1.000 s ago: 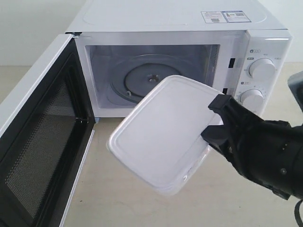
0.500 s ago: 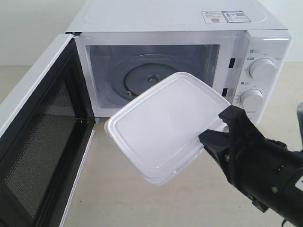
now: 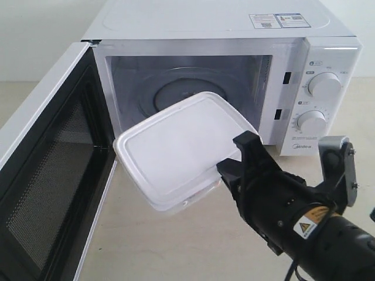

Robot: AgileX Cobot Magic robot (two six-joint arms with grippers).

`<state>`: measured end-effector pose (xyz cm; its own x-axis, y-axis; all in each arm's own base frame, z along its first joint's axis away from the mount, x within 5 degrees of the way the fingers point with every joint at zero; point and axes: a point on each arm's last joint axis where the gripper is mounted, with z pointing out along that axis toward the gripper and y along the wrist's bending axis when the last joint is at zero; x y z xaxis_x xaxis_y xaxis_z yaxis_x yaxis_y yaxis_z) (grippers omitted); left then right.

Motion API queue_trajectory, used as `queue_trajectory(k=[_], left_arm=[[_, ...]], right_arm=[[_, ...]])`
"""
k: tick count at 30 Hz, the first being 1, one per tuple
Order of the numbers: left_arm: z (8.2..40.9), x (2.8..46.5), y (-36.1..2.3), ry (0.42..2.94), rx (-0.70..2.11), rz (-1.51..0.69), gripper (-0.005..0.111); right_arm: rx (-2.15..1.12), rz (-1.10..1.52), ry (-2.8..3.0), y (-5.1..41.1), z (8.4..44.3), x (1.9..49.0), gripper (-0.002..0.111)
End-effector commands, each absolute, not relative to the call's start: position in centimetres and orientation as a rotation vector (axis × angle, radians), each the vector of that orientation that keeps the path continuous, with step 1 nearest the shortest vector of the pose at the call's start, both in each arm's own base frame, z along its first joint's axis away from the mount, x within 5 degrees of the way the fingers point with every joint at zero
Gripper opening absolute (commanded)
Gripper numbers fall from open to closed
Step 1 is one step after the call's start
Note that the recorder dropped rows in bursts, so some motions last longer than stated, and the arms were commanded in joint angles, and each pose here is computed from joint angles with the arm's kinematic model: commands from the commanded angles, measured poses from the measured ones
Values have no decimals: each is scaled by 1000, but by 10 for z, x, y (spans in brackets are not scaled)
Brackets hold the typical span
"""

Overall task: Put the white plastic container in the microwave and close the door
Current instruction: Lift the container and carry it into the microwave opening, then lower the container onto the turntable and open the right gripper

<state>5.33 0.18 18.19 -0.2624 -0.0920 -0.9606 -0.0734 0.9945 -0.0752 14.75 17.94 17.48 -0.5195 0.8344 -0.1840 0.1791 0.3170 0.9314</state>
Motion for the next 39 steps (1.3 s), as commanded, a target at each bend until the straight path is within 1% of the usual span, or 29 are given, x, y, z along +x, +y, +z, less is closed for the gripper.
queue_trajectory(k=[1, 9, 18, 28, 39], left_arm=[[181, 53, 1, 1834, -122, -26, 4], [181, 53, 1, 1834, -122, -26, 4], [181, 53, 1, 1834, -122, -26, 4], [181, 53, 1, 1834, -122, -26, 4], [181, 53, 1, 1834, -122, -26, 4]], right_arm=[[945, 1214, 1815, 183, 180, 167, 0], [976, 1195, 1802, 193, 183, 201, 0], [1025, 1171, 1801, 215, 173, 228, 0], [1078, 1162, 1763, 218, 181, 264, 0], [1157, 1132, 1747, 236, 165, 293, 0]])
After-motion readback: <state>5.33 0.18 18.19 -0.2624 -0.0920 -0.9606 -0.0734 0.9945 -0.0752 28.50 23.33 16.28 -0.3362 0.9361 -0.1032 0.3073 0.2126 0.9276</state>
